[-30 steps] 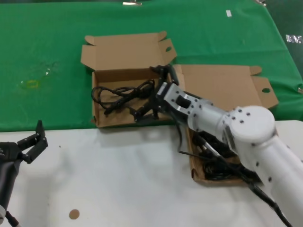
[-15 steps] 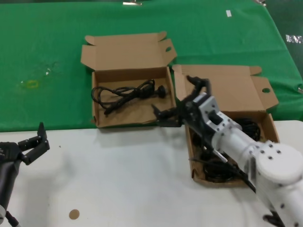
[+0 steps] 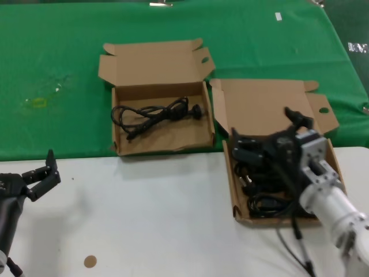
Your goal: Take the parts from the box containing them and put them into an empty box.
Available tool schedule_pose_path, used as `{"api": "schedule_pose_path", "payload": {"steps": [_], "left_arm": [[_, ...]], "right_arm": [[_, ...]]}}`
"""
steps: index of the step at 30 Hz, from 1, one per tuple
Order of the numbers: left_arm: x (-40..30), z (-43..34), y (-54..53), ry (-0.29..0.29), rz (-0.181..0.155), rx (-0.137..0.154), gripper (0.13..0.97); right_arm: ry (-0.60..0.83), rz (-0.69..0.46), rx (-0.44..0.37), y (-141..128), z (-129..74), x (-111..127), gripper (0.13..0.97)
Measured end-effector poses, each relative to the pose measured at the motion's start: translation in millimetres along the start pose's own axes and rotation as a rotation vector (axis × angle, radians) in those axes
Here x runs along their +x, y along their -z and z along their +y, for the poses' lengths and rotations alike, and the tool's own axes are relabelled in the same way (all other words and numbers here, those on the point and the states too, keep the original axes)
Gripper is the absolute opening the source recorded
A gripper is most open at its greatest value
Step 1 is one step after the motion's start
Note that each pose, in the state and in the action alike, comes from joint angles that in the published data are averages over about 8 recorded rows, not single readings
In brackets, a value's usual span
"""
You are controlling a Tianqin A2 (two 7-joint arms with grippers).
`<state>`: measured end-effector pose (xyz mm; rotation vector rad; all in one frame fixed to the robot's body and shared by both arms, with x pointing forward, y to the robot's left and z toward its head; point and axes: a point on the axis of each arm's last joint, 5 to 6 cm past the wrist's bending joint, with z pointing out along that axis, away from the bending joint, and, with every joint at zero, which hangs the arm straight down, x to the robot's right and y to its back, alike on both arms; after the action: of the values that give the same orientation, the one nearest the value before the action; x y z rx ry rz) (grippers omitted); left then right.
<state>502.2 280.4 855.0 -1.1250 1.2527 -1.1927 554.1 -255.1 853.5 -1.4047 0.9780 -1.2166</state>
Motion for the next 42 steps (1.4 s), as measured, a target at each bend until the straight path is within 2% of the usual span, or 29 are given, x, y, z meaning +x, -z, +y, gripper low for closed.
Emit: {"api": "schedule_pose_path", "payload": {"steps": [5, 9, 42], "left_arm": [[0.0, 0.0, 0.0, 0.0, 0.0, 0.0, 0.966], [0.0, 0.0, 0.0, 0.0, 0.0, 0.0, 0.966], [0.0, 0.0, 0.0, 0.0, 0.0, 0.0, 0.966]], "right_arm": [[-0.056, 0.068, -0.001, 25, 2, 8, 0.966], [-0.078, 0.096, 0.0, 34, 2, 12, 0.966], [-0.082, 0.101, 0.0, 36, 2, 12, 0.966]]}}
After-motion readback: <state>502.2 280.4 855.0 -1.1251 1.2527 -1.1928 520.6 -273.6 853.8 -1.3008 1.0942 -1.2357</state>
